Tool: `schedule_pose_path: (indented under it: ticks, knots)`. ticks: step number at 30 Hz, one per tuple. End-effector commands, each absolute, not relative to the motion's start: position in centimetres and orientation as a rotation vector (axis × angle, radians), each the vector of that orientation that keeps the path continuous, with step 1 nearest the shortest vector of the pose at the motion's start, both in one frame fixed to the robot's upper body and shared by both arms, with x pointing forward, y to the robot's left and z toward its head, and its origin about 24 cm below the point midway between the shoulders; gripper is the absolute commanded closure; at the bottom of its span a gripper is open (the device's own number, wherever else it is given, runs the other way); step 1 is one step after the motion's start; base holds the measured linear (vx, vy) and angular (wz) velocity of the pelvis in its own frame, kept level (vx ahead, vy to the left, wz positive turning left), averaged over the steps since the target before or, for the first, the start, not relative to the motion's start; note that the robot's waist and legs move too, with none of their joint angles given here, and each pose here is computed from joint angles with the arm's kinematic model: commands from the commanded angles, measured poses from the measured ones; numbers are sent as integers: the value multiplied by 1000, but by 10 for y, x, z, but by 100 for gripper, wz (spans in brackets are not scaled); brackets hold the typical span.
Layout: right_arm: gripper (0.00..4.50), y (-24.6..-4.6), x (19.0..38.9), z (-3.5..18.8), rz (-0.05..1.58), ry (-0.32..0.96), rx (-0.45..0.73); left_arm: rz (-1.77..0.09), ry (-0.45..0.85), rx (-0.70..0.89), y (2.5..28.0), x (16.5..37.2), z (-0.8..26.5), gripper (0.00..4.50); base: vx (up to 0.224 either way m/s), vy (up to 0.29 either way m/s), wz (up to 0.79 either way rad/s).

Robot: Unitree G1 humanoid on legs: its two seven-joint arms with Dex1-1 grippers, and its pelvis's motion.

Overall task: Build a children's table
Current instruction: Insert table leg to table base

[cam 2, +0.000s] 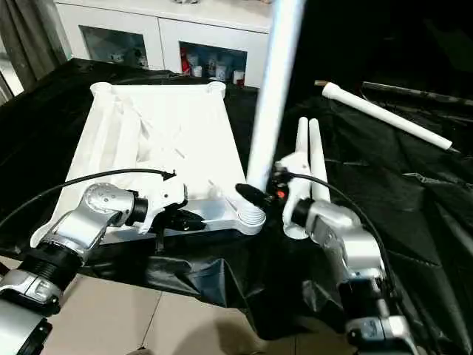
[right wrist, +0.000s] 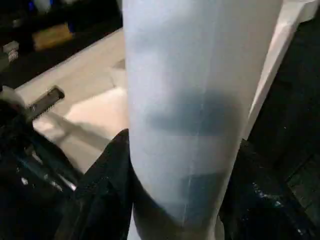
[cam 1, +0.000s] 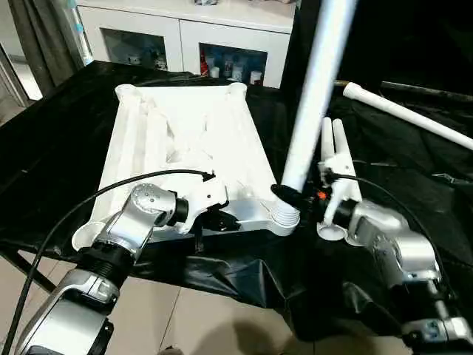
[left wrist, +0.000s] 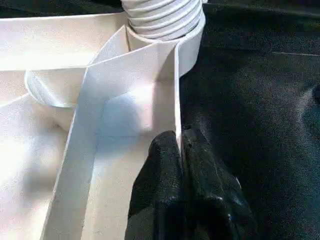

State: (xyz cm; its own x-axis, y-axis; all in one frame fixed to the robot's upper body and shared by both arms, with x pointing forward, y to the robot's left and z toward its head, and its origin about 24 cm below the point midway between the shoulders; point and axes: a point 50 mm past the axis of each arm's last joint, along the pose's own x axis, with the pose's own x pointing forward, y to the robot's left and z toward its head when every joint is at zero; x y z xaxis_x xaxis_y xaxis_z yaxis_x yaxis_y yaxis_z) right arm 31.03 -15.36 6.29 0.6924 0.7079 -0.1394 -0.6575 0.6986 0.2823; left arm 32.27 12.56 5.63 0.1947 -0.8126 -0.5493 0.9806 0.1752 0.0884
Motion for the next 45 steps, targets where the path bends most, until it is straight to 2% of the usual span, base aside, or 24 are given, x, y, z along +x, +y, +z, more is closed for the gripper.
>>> schedule_pose_path:
  ticks: [1,6,13,17,18,21,22,26,35,39,45]
  knots:
    - [262,-156,306,51,744,256,289,-1285,388,471,128,329,64,450,0,0,0]
    - [262,-160,293,28,668,251,365,-1276,381,468,128,330,66,450,0,0,0]
    - [262,-159,283,15,619,224,395,-1264,375,466,128,332,68,450,0,0,0]
    - [262,-157,278,10,630,213,341,-1263,375,463,127,333,68,450,0,0,0]
    - [262,-156,277,9,655,222,254,-1263,375,465,127,333,68,450,0,0,0]
    - [262,-154,278,9,685,233,170,-1263,376,468,127,333,68,450,0,0,0]
    - [262,-154,279,10,717,246,98,-1262,378,474,127,333,67,450,0,0,0]
    - [262,-153,283,13,759,262,40,-1260,379,487,127,333,66,450,0,0,0]
    - [262,-154,296,19,881,315,0,-1280,368,506,127,334,69,450,0,0,0]
    - [262,-159,294,17,990,377,4,-1318,362,524,127,332,72,450,0,0,0]
    - [262,-165,294,16,1050,395,-43,-1357,352,533,129,329,75,450,0,0,0]
